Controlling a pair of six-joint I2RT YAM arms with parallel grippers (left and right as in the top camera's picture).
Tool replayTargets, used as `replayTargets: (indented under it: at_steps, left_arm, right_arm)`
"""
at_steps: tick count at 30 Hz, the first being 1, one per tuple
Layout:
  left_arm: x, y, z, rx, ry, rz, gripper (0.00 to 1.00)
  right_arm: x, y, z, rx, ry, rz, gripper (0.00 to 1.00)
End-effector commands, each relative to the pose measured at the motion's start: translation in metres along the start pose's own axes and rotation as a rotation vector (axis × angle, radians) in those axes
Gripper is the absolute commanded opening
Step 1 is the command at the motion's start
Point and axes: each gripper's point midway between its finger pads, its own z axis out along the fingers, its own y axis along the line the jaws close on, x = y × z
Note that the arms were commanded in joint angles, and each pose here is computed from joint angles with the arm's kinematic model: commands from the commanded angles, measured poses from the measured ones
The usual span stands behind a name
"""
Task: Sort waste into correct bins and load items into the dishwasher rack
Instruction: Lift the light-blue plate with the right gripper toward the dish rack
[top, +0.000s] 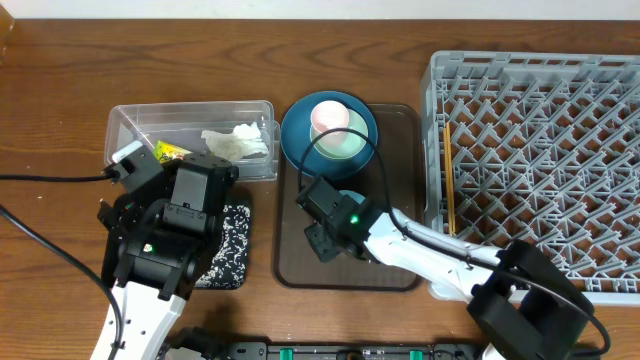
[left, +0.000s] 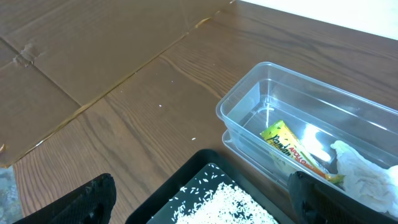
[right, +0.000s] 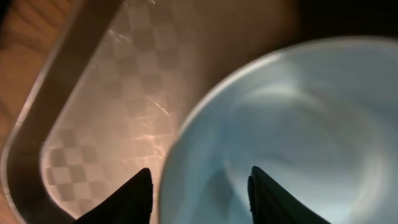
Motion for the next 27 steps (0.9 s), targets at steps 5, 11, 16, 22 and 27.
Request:
replayTargets:
  at_steps: [5,11,16,22,27]
  left_arm:
    - [-0.007,0.005,-0.001,-0.021,-0.021,-0.006,0.91]
    - [-0.007,0.005,-0.001,-0.021,-0.021,-0.006,0.91]
    - [-0.007,0.005,-0.001,-0.021,-0.021,-0.006,0.91]
    - [-0.007,0.005,-0.001,-0.021,-0.021,-0.006,0.91]
    - [-0.007,0.005,-0.001,-0.021,-0.021,-0.006,0.91]
  right_arm:
    - [0.001,0.003,0.004,0.007,-0.008,-0.011,0.24]
    - [0.000,0.003,0.003,0.005,-0.013,-0.010,0.06]
    - [-0.005,0.005,-0.001,0.003,-0.018,-0.010,0.01]
    - [-0.021,0.012,-0.042,-0.011,-0.045,-0.003,0.01]
    - [-0.051,0.018,-0.107,-0.051,-0.187,-0.030,0.01]
